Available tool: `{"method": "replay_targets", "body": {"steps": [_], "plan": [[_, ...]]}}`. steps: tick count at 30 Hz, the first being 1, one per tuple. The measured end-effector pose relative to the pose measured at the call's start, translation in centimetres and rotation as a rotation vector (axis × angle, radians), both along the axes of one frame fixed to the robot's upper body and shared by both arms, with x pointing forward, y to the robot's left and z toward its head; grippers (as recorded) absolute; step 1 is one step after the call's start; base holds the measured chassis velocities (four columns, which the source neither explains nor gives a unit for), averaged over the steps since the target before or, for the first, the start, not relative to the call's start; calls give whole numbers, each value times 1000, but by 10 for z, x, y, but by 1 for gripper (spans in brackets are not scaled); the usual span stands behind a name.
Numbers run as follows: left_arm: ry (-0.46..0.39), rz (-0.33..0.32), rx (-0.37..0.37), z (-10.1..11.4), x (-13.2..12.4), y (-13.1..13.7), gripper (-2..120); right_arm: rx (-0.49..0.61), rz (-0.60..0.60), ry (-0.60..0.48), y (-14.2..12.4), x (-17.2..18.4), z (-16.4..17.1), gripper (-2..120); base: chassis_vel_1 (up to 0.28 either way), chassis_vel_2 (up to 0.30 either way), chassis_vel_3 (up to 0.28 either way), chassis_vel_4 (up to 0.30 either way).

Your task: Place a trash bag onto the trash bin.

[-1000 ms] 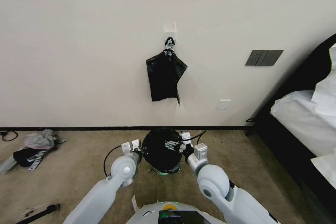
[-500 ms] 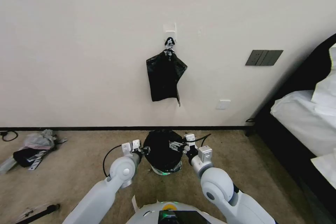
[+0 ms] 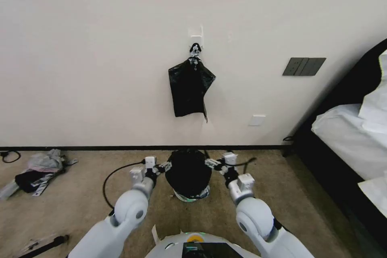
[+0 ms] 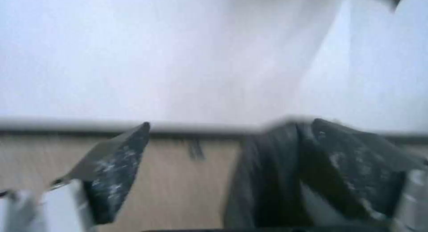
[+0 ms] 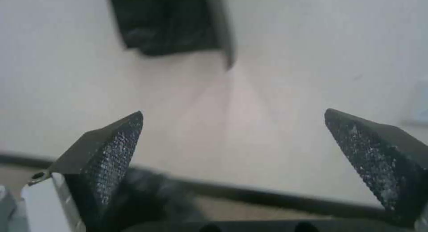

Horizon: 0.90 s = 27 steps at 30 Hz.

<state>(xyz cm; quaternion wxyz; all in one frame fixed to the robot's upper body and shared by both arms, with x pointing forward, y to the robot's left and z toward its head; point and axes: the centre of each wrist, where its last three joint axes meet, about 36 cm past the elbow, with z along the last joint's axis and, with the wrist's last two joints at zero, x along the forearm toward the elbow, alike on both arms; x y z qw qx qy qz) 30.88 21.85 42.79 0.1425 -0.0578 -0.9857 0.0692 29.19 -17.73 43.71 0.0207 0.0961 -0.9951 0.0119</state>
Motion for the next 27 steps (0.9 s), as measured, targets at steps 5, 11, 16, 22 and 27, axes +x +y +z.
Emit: {"method": "replay_targets", "body": {"steps": [5,11,16,22,27], "plan": [[-238,21,111,-24,-17,21,100,-59,-118,-120,-26,-8,-28,100,0,0,0,0],[-361,56,182,-40,-41,37,100,-54,-190,-268,-47,-22,-56,100,0,0,0,0],[-449,72,202,-52,-72,32,100,-25,-173,-290,-37,-54,-65,100,0,0,0,0],[-481,89,197,-48,-82,23,100,-12,-170,-291,-19,-70,-59,100,0,0,0,0],[-481,98,204,-48,-83,23,100,-5,-171,-290,-17,-70,-57,100,0,0,0,0]]}}
